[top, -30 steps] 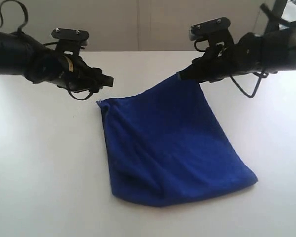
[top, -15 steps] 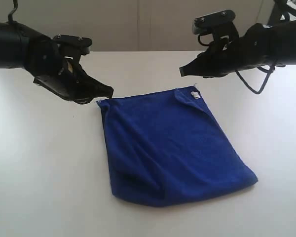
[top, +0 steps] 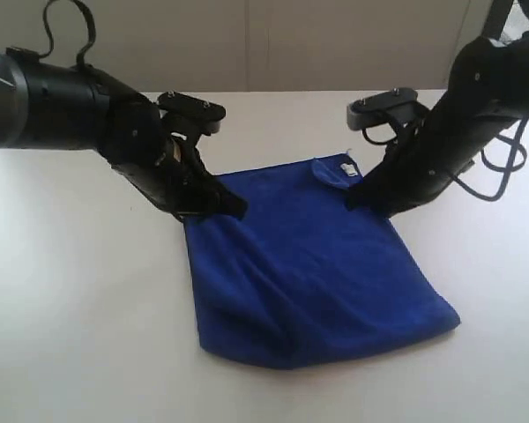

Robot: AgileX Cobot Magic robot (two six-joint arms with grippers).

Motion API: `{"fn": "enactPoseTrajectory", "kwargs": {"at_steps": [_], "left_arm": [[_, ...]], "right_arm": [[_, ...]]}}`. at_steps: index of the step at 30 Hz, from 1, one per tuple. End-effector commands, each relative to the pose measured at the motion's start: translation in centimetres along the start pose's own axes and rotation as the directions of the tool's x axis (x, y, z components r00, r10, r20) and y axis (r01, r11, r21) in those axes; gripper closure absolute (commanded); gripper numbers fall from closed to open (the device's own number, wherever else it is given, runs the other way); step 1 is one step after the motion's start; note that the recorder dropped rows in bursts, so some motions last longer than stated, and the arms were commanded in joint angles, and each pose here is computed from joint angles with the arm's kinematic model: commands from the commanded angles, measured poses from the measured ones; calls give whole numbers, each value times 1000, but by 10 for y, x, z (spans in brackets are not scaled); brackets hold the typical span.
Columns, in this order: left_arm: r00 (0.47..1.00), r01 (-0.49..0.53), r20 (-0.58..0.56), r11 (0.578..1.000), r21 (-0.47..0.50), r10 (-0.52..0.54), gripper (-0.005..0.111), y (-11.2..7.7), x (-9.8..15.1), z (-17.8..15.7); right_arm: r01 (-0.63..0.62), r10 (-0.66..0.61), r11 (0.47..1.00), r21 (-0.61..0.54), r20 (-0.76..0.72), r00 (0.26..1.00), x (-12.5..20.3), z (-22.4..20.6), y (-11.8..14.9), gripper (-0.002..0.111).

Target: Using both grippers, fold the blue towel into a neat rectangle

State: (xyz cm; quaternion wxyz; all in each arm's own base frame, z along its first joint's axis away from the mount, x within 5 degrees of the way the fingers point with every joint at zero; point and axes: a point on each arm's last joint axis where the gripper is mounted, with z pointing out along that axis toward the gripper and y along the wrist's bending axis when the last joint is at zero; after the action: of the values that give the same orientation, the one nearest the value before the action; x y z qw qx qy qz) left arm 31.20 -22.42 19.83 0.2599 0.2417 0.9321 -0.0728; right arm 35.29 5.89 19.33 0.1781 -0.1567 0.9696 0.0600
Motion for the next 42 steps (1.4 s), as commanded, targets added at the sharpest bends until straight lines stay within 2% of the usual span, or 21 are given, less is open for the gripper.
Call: {"fn": "enactPoseTrajectory", "kwargs": {"at_steps": [1,10,17,24,28,31,33,37,39,42], "left_arm": [[998,-8,-58,1000,-2,8,107,-2,9,20],[996,-15,-89,1000,0,15,107,-3,18,52],[996,-80,-50,997,-17,79,107,0,15,55],[999,-32,-24,998,-49,30,107,26,11,55],[1000,-25,-13,998,-53,25,107,30,10,56],[999,-27,24,999,-45,28,107,30,6,56],[1000,-26,0,998,-53,26,107,30,6,52],[999,-7,32,998,-58,9,107,31,-4,22],[998,5,63,999,-47,-2,107,28,-9,9],[1000,2,28,1000,-29,-1,107,18,-4,14]], "right_arm": [[-5,4,1000,-7,-65,998,20,9,1,108],[-43,42,999,-5,-127,991,47,26,2,108],[-148,146,989,1,-179,973,56,29,5,108],[-224,221,974,14,-235,946,70,34,7,108],[-236,230,972,4,-241,943,71,34,10,108],[-242,235,970,-3,-235,943,69,35,17,108],[-240,234,971,-2,-215,948,67,35,17,108],[-227,227,974,6,-99,969,57,24,15,108],[-219,219,976,7,-53,974,53,14,15,108],[-191,190,981,46,8,982,49,-1,12,108]]}}
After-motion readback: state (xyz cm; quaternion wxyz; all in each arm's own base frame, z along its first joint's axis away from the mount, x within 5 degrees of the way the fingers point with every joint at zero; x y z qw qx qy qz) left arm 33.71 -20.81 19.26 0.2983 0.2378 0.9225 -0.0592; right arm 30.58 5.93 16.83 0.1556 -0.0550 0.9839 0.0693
